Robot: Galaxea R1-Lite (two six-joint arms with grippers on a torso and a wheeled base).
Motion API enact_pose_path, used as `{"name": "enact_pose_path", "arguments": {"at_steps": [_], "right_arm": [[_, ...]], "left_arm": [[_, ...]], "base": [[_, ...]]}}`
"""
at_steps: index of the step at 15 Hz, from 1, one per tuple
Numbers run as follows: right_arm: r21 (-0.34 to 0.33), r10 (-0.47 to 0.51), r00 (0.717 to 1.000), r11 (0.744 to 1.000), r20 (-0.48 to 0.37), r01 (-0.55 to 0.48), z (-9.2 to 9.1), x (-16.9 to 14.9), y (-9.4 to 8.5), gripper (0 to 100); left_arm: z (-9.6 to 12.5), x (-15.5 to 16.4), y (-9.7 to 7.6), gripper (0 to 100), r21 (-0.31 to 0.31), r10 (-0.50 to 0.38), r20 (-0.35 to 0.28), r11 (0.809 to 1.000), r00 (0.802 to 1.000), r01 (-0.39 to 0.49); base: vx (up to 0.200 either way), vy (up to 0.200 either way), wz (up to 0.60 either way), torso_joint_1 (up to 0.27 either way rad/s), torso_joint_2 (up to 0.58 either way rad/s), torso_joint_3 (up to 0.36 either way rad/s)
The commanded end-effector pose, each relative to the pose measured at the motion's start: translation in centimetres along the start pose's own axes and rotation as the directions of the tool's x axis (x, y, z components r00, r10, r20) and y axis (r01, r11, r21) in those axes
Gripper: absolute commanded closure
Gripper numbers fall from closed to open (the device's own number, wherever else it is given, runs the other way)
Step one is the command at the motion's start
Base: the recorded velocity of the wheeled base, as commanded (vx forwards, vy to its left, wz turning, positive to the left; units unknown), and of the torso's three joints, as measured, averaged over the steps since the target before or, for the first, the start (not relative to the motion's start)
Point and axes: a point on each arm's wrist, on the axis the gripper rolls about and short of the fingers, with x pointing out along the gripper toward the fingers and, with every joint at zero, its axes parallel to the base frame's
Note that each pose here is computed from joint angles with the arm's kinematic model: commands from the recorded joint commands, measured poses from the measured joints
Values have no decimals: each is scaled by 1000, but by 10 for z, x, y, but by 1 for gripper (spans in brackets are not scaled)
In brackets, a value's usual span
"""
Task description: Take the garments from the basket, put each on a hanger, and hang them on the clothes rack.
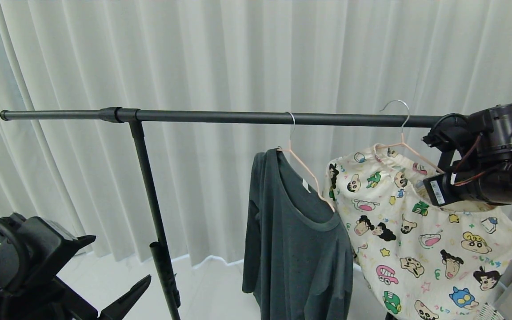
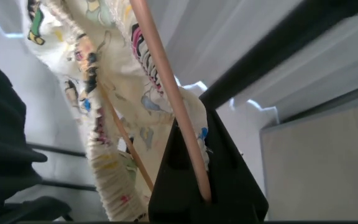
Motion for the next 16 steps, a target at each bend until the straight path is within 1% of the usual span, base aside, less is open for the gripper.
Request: {"name": "enact_pose_path", "arguments": {"at_steps": [1, 7, 13, 14, 16], "right_arm": [[-8, -3, 1000, 1000, -26, 3, -3, 8, 3, 100], [-12, -7, 1000, 1000, -28, 7, -3, 8, 6, 100], [-16, 0, 1000, 1000, -19, -1, -2, 5, 8, 100], [-18, 4, 1000, 1000, -17, -4, -2, 4, 9, 0], [-13, 6, 1000, 1000, 2, -6, 0, -2, 8, 0]], "left_arm": [[0, 0, 0, 0, 0, 0, -1, 1000, 1000, 0], [0, 0, 0, 0, 0, 0, -1, 1000, 1000, 0], [0, -3, 1, 0, -3, 4, 12, 1000, 1000, -4], [0, -3, 1, 0, -3, 7, 15, 1000, 1000, -7], [0, -4, 1, 0, -6, 8, 20, 1000, 1000, -8]], "base": [[0, 0, 0, 0, 0, 0], [0, 0, 0, 0, 0, 0], [0, 0, 0, 0, 0, 0], [0, 0, 0, 0, 0, 0], [0, 0, 0, 0, 0, 0]]}}
